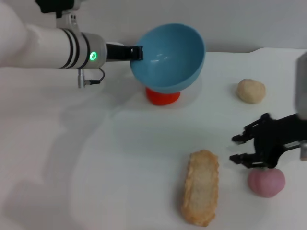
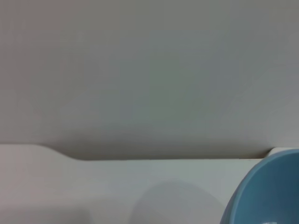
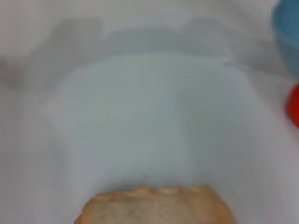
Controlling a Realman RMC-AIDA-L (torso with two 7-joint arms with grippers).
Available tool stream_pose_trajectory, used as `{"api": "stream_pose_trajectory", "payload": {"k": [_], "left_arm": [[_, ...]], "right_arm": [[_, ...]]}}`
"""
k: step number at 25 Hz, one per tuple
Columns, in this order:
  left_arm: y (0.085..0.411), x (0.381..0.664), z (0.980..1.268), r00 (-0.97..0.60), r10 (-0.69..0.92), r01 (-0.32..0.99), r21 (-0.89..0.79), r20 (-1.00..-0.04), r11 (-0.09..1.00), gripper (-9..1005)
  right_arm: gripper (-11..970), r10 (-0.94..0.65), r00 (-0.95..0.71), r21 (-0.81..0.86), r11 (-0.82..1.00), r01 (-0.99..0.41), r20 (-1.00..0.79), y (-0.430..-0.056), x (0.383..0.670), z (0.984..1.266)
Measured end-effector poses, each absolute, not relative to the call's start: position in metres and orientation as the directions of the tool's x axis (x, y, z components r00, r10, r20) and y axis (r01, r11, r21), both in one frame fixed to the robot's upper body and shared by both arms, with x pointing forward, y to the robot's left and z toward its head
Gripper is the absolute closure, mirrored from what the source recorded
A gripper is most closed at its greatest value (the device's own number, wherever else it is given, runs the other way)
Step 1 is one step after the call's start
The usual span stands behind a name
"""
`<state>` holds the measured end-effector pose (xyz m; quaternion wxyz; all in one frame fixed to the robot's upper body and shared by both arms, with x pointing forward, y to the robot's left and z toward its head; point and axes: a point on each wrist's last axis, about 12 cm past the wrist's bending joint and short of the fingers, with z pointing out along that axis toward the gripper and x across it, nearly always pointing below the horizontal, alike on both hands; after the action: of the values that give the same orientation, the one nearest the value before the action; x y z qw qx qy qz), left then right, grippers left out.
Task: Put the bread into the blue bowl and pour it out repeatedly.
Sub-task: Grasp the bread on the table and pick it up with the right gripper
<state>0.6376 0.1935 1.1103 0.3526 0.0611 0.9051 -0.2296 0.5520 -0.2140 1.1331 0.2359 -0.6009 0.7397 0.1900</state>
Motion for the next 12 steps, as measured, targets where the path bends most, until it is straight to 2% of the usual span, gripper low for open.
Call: {"api": "stream_pose_trajectory", "payload": {"k": [5, 12], "left_arm": [[0.196, 0.632, 1.106, -0.771, -0.053, 0.261, -0.392, -0.635, 0.882, 998], [0.202, 0.628, 1.101, -0.789, -0.064, 0.241, -0.404, -0.611, 0.883, 998]], "right_arm": [[508, -0.864, -0.054, -0.058, 0.096, -0.994, -0.5, -0.192, 0.549, 1.137], [510, -0.899, 0.075, -0.051, -0.058, -0.997, -0.432, -0.168, 0.539, 1.139]]}}
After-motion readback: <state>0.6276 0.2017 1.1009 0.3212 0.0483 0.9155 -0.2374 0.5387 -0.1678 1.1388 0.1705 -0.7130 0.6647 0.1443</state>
